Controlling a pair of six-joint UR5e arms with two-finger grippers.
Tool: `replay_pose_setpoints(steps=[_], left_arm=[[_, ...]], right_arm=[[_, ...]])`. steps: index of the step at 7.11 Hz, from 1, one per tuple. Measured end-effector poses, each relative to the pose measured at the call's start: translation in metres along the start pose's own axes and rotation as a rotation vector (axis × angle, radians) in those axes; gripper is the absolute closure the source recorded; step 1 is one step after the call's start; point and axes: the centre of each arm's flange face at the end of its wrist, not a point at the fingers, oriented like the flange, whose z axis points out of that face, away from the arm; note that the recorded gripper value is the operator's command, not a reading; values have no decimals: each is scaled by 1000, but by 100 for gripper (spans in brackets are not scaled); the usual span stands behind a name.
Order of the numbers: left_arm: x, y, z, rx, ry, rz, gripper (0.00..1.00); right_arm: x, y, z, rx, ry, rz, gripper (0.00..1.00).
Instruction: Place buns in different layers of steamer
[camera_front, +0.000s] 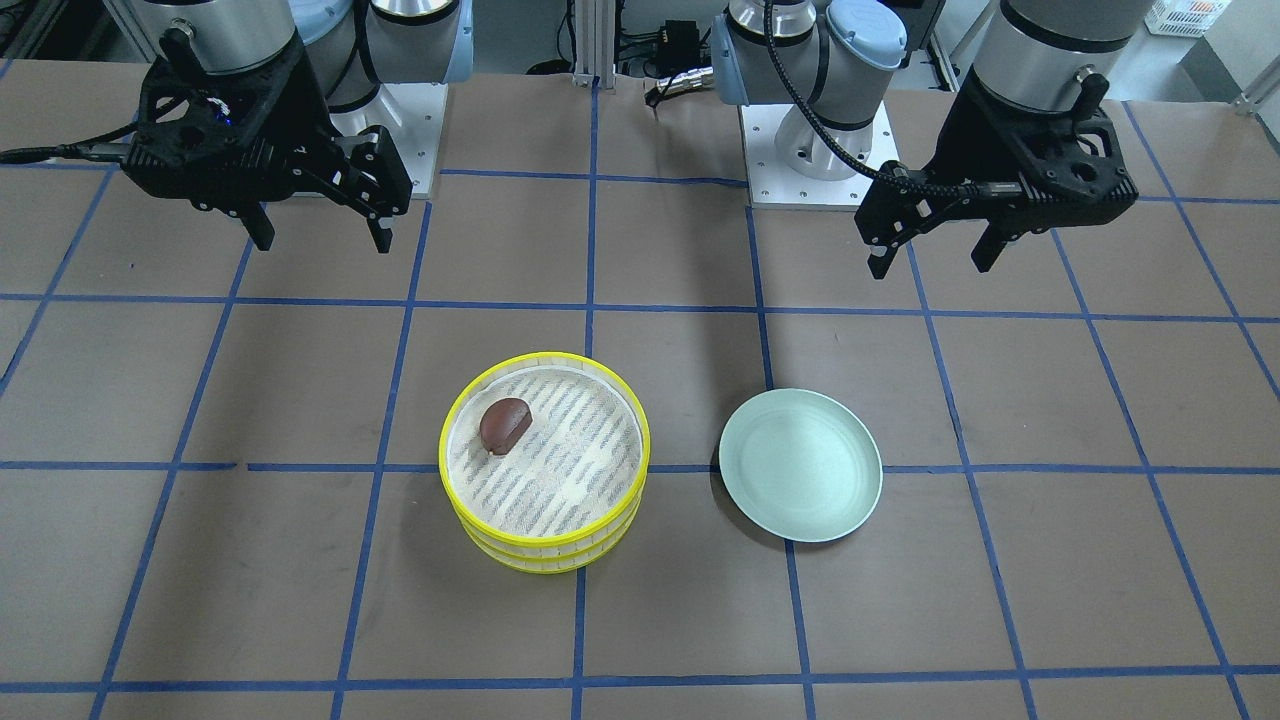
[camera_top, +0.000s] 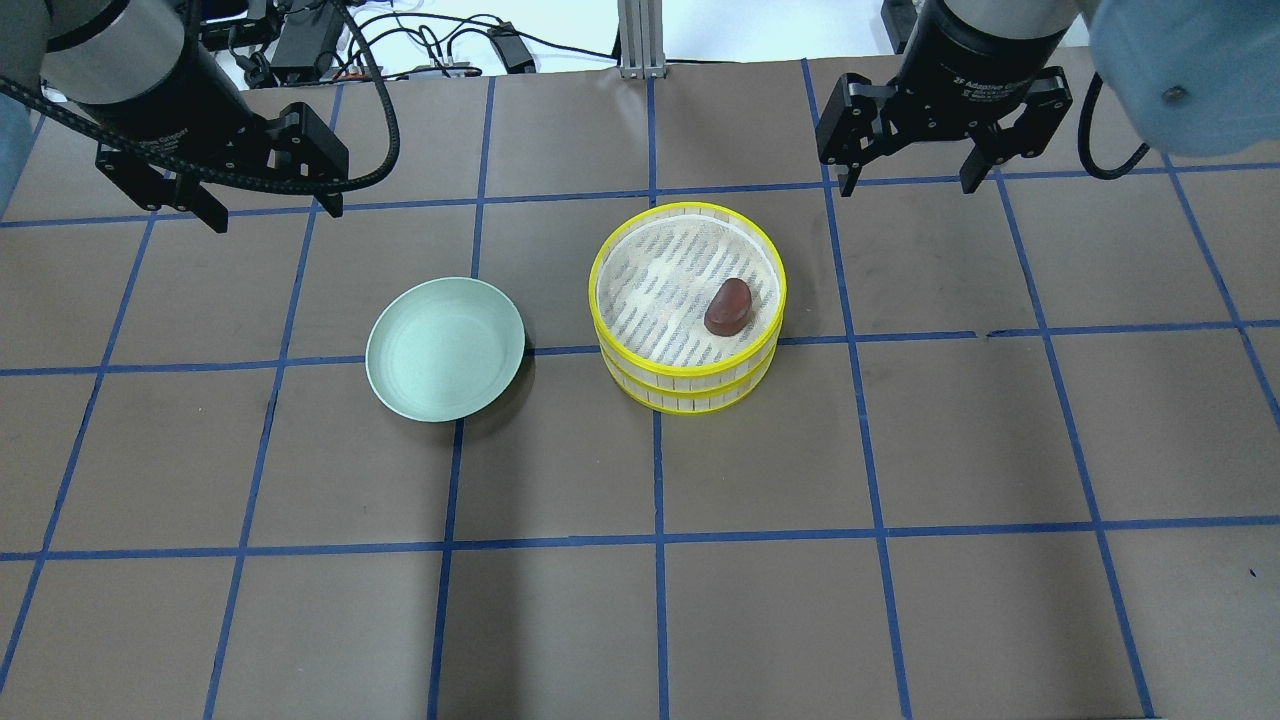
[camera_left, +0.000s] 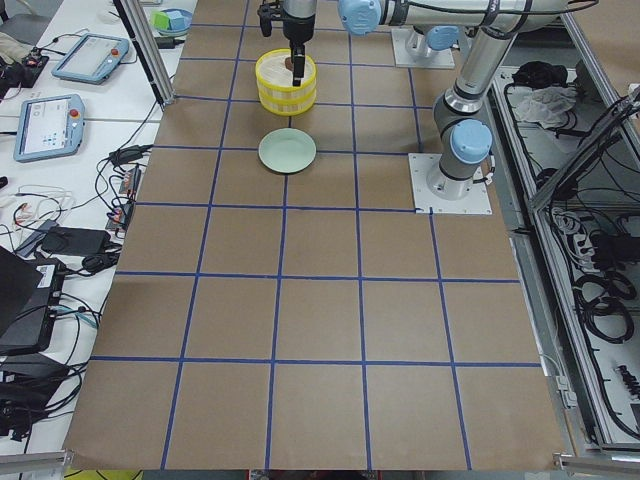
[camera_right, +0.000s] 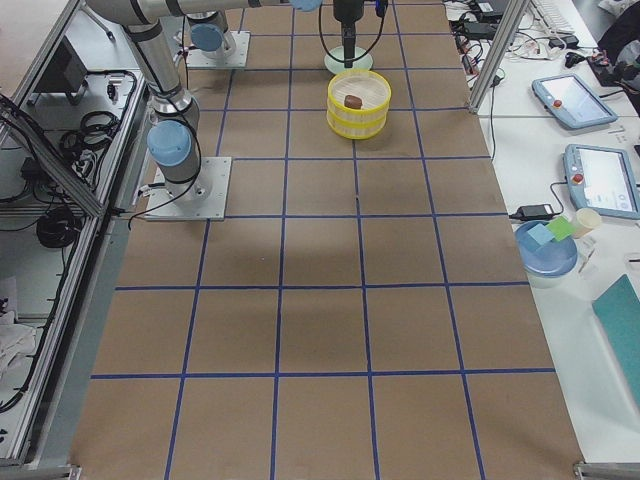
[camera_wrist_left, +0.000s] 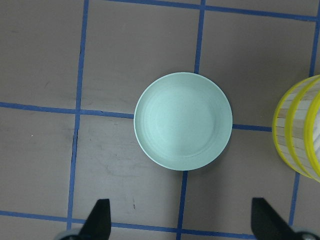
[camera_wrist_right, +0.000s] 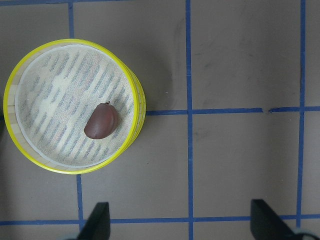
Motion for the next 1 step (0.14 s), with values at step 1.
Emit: replay_pose_setpoints(steps=[1], left_arm=[[0, 1, 1, -2, -3, 6, 0]], right_arm=[[0, 0, 0, 0, -2, -1, 0]])
